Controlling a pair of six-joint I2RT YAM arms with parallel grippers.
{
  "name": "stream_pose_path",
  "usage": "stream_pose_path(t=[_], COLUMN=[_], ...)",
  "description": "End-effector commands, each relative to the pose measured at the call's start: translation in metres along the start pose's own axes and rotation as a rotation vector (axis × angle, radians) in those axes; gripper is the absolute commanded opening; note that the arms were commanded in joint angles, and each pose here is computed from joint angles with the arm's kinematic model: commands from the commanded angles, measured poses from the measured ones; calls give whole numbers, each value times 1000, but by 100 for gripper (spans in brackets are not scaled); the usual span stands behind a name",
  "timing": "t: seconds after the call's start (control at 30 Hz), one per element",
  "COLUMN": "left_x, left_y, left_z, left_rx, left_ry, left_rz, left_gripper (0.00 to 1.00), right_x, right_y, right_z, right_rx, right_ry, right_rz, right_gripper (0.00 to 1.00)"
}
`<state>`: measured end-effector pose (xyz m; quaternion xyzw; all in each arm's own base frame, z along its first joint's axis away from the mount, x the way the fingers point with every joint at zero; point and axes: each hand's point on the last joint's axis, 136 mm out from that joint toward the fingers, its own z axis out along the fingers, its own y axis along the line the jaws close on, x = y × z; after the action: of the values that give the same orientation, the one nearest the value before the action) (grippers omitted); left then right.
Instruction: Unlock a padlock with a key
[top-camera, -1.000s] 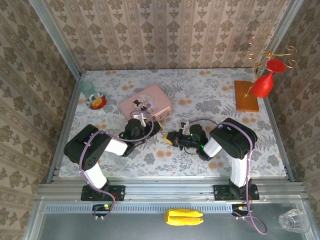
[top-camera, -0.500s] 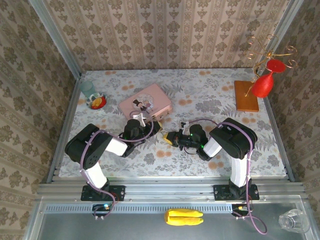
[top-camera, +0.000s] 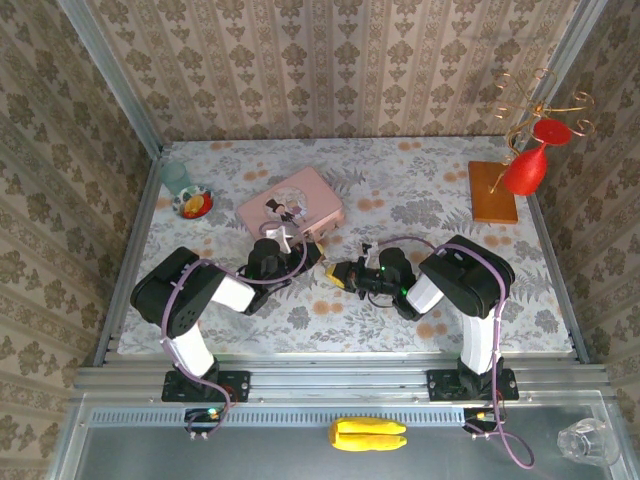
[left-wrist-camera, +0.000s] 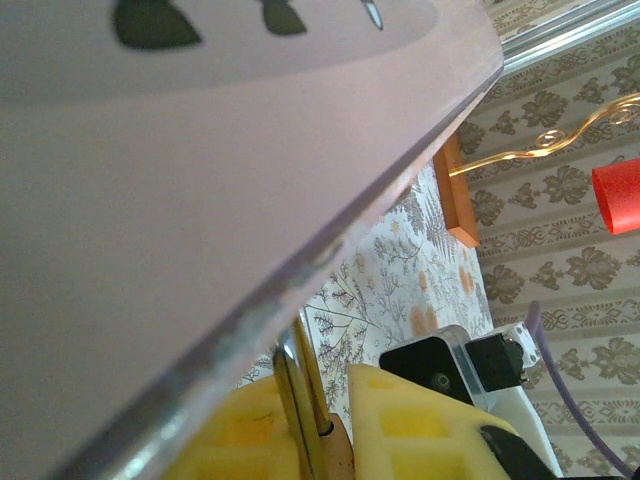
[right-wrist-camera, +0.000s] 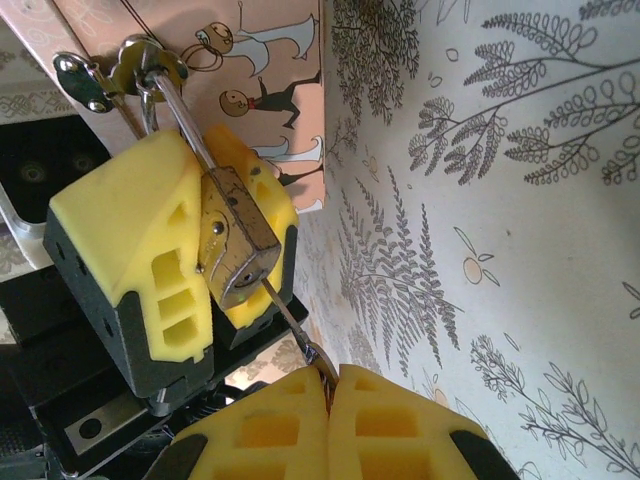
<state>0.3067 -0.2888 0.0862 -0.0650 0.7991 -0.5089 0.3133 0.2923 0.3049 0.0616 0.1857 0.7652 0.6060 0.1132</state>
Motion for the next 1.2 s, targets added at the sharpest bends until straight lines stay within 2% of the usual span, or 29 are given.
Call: stream_pose_path(t=[0.0, 1.17], left_x=[-15, -15], left_y=[-42, -52], left_z=[-1, -4], left_rx=[170, 206], left_ry=[-40, -49], left_rz=[8, 27], left_gripper=[1, 2], right_x=[-3, -5], right_y=[21, 30], right_z=[0, 1], right_rx=[-62, -83], right_ry=[-2, 5], right_rz=[-20, -24], right_gripper=[0, 0])
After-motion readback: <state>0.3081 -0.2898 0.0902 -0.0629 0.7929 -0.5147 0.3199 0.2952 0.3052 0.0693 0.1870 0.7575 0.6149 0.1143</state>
